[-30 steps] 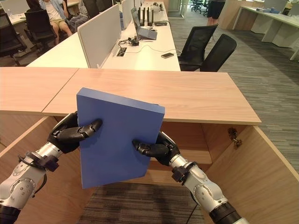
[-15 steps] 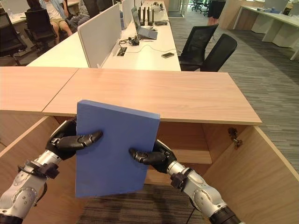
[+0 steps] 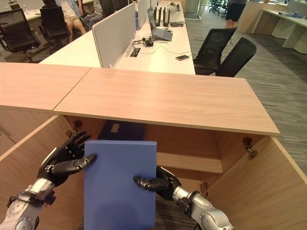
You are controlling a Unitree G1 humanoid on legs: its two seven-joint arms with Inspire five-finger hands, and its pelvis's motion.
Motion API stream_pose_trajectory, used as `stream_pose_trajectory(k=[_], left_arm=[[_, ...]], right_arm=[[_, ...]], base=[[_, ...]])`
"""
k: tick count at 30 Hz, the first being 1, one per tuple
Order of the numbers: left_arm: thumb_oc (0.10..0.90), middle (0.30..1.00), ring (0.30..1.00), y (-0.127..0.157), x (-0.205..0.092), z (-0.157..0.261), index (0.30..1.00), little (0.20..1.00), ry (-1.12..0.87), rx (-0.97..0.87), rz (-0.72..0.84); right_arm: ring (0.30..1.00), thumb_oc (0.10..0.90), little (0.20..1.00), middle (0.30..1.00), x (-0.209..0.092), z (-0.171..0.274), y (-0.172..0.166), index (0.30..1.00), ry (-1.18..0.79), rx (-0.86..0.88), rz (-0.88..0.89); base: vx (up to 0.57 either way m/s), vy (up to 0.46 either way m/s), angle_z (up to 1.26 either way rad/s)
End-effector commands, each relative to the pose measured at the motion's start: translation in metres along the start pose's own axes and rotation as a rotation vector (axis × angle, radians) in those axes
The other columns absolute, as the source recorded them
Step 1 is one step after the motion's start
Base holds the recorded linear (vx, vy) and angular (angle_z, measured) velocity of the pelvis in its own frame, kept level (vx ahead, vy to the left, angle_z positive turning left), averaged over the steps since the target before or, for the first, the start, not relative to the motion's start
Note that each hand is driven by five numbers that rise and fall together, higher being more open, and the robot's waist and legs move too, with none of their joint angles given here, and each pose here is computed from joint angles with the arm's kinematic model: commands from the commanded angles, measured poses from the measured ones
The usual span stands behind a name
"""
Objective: Put the empty folder in the office cabinet
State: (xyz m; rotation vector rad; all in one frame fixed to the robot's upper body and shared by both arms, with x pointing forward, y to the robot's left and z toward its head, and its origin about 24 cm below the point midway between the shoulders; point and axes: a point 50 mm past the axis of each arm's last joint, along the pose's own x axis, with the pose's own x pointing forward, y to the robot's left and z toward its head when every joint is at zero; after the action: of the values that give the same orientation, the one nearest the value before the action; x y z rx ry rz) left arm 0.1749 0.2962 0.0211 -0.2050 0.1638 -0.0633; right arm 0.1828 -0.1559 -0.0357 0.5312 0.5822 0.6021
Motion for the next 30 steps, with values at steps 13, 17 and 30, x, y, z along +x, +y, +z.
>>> stream_pose_trajectory(k=[13, 17, 30], left_arm=[[0.8, 0.9, 0.9, -0.003, -0.005, -0.094, 0.9, 0.9, 0.331, 0.123, 0.162], [0.8, 0.9, 0.9, -0.022, -0.004, -0.123, 0.9, 0.9, 0.489, 0.233, 0.061], [0.8, 0.9, 0.9, -0.038, 0.016, -0.125, 0.9, 0.9, 0.543, 0.428, -0.105]], right_arm=[[0.3, 0.4, 0.3, 0.3, 0.025, 0.081, -0.044, 0.3, -0.789, 0.484, -0.342], [0.3, 0.4, 0.3, 0.3, 0.031, 0.147, -0.049, 0.3, -1.041, 0.599, -0.396], [0.3, 0.4, 0.3, 0.3, -0.07, 0.318, -0.065, 0.3, -1.564, 0.792, -0.548]], base=[[-0.01, -0.006, 0.11], [-0.1, -0.016, 0.15], [-0.09, 0.008, 0.14]])
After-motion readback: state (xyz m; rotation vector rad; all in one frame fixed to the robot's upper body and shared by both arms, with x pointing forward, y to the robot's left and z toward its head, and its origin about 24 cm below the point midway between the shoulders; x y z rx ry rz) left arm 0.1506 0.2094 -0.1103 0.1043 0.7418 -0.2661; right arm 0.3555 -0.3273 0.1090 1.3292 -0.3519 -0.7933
